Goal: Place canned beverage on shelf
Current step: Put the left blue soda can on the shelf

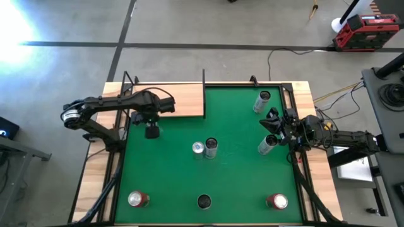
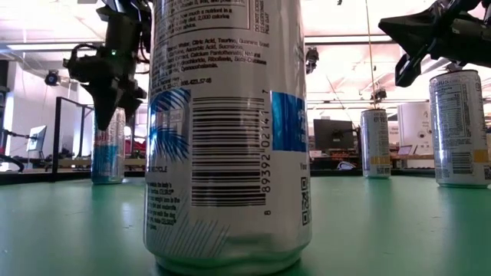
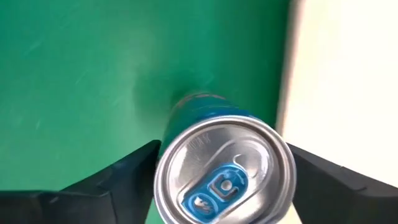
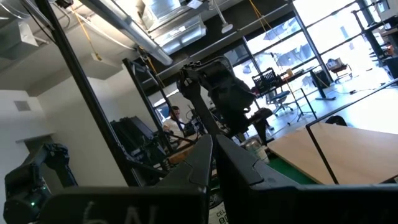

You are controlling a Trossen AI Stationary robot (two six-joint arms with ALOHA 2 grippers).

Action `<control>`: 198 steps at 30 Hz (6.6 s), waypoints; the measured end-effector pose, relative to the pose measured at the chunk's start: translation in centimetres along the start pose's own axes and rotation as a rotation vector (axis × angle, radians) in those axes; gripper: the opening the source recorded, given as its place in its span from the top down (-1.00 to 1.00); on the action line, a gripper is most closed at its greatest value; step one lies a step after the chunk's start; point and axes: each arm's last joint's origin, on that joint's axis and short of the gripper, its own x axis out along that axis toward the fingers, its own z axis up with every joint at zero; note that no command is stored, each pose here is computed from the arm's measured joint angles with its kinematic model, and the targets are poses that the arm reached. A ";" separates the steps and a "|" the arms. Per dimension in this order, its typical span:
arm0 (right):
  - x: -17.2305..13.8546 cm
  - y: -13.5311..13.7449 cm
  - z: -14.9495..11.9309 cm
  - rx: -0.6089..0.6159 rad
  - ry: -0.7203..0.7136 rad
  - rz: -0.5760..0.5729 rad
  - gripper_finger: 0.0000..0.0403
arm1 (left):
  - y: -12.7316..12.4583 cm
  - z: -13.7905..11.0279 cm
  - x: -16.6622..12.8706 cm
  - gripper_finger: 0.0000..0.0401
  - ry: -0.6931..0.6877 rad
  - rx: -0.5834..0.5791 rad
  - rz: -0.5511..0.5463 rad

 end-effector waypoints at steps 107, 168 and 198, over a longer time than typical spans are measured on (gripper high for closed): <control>0.0 0.0 0.0 0.000 0.000 0.000 0.94 | 1.5 0.3 -2.6 -0.10 0.022 0.864 0.053; 0.0 0.0 0.0 0.000 0.000 0.000 0.94 | 1.8 -1.1 0.0 -0.20 -0.142 0.505 0.218; 0.0 0.0 0.0 0.000 0.001 0.000 0.94 | 1.1 -4.0 -0.3 -0.15 -0.029 0.473 0.126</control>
